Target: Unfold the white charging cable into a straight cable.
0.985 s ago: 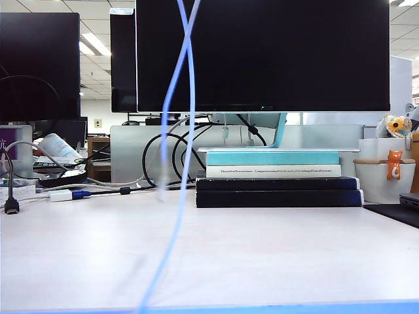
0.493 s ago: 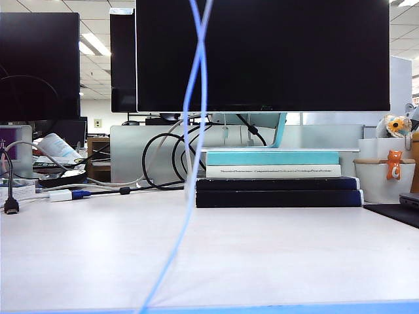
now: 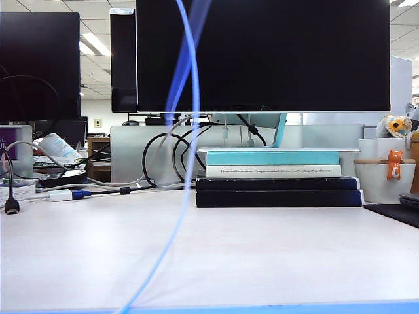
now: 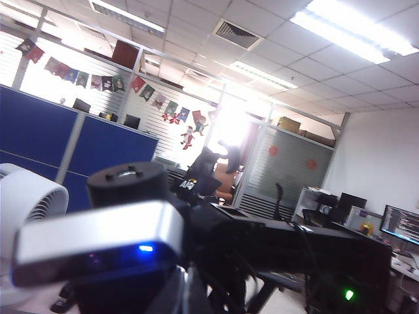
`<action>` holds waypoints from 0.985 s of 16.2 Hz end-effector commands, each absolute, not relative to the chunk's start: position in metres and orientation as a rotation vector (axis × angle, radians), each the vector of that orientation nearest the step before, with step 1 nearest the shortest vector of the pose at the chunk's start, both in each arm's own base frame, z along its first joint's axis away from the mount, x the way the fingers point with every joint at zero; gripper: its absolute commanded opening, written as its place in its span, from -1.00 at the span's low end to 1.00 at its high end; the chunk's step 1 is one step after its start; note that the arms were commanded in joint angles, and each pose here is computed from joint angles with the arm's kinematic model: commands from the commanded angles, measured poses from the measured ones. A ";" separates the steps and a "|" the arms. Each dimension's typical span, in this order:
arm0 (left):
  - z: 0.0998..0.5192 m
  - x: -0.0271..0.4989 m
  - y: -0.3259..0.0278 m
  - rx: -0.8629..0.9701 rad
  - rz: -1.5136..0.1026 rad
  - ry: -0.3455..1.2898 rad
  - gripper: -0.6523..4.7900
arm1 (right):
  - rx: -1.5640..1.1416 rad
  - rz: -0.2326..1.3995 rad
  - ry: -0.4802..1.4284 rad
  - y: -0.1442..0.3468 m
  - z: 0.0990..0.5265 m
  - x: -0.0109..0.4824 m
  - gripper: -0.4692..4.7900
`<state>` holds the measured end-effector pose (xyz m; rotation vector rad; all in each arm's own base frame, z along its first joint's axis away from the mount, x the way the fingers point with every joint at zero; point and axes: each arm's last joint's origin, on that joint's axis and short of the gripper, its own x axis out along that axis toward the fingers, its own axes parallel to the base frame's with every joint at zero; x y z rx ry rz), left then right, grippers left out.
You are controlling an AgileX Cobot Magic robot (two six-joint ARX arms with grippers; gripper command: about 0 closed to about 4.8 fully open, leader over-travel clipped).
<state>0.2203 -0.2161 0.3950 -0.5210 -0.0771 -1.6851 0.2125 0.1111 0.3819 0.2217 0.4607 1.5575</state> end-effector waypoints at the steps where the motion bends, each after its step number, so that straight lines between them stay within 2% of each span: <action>1: 0.398 0.218 -0.216 -0.535 -1.691 -0.086 -0.70 | 0.187 1.588 0.381 0.114 0.390 0.212 -0.25; 5: 0.398 0.213 -0.223 -0.555 -1.699 -0.112 -0.70 | 0.188 1.659 0.398 0.129 0.386 0.213 -0.25; 6: 0.398 0.213 -0.223 -0.561 -1.698 -0.106 -0.70 | 0.191 1.703 0.383 0.131 0.387 0.213 -0.85; 7: 0.398 0.213 -0.223 -0.561 -1.699 -0.107 -0.70 | 0.187 1.701 0.375 0.131 0.387 0.214 -0.82; 8: 0.398 0.213 -0.223 -0.554 -1.706 -0.103 -0.04 | 0.182 1.658 0.378 0.131 0.387 0.215 -0.82; 9: 0.398 0.213 -0.223 -0.541 -1.724 -0.095 0.99 | 0.180 1.627 0.376 0.128 0.387 0.216 -0.82; 11: 0.397 0.217 -0.217 -0.533 -1.758 -0.033 1.00 | 0.177 1.541 0.372 0.121 0.386 0.222 -0.82; 14: 0.386 0.231 -0.207 -0.489 -1.786 0.158 1.00 | 0.166 1.369 0.351 0.104 0.389 0.228 -0.82; 16: 0.370 0.247 -0.197 -0.485 -1.713 0.320 1.00 | 0.148 1.246 0.320 0.091 0.394 0.227 -0.82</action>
